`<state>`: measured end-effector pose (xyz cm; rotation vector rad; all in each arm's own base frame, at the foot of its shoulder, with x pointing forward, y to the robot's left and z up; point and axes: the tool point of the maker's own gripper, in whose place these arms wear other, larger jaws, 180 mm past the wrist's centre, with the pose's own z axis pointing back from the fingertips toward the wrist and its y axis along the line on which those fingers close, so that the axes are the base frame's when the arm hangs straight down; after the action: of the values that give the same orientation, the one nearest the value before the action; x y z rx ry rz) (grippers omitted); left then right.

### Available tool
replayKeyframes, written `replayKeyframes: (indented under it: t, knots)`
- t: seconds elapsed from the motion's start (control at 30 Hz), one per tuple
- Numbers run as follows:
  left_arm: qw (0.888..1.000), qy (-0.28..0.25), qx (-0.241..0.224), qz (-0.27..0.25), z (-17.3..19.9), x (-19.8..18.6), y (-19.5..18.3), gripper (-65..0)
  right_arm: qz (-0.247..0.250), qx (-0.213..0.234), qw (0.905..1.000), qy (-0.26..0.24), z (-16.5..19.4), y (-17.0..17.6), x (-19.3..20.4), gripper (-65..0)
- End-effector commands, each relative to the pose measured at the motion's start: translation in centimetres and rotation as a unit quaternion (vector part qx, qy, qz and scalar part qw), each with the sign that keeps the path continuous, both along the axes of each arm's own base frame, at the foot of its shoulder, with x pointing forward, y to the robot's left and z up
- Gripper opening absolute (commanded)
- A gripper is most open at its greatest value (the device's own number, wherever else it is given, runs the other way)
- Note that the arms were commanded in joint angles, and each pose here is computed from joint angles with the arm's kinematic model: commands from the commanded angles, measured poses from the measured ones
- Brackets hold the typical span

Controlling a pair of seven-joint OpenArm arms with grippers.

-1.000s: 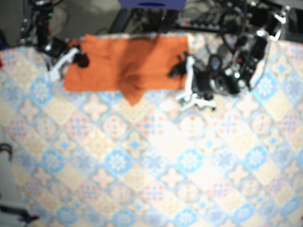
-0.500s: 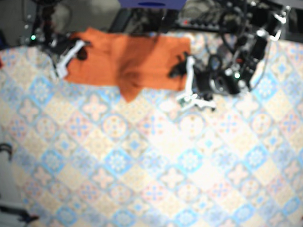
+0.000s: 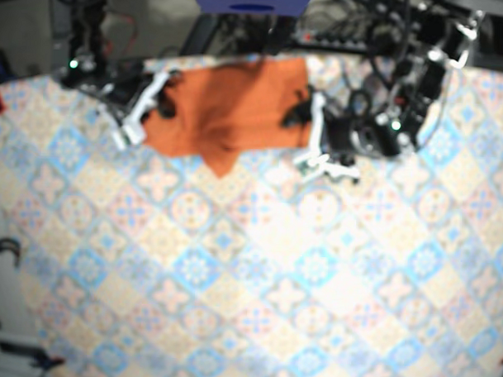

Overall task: Fold the T-shirt properly
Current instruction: 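Fold the right-held strip end inward toward the left gripper, then bring both grippers together over the strip's middle, folding both ends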

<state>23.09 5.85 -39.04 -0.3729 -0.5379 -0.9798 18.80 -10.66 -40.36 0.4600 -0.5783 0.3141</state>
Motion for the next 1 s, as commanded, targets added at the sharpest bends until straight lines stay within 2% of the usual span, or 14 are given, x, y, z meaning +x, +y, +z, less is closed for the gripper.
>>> replayKeyframes:
  t: [0.0, 0.17, 0.43, 0.57, 0.73, 0.87, 0.97]
  knots:
    - [1.000, -0.017, -0.006, -0.001, 1.0, 0.8, 0.0, -21.1, 0.012, -0.004, 0.9998, -0.017, 0.6, 0.3, 0.4, -65.0]
    - [1.000, -0.011, 0.003, -0.001, 0.5, 0.3, 0.5, -21.1, 0.084, -0.068, 0.9940, -0.014, -1.2, 2.9, -0.9, -65.0]
    - [1.000, -0.005, 0.006, -0.001, 0.1, -0.2, 0.9, -21.1, 0.195, -0.162, 0.9666, -0.035, -2.9, 8.1, -3.1, -65.0]
    - [1.000, -0.001, 0.012, -0.001, -0.1, -0.4, 1.1, -21.1, 0.203, -0.203, 0.9568, -0.046, -3.1, 8.1, -2.8, -65.0]
    - [0.999, 0.024, 0.032, -0.001, -1.5, -2.1, 2.6, -21.1, 0.201, -0.207, 0.9562, -0.052, -2.8, 8.2, -2.1, -65.0]
    - [0.997, 0.062, 0.046, 0.014, -3.7, -3.5, 4.2, -21.1, 0.199, -0.208, 0.9557, -0.060, -2.6, 8.2, -1.4, -65.0]
    - [0.996, 0.069, 0.048, 0.024, -4.9, -3.8, 5.0, -21.2, 0.198, -0.209, 0.9556, -0.062, -2.5, 8.2, -1.2, -65.0]
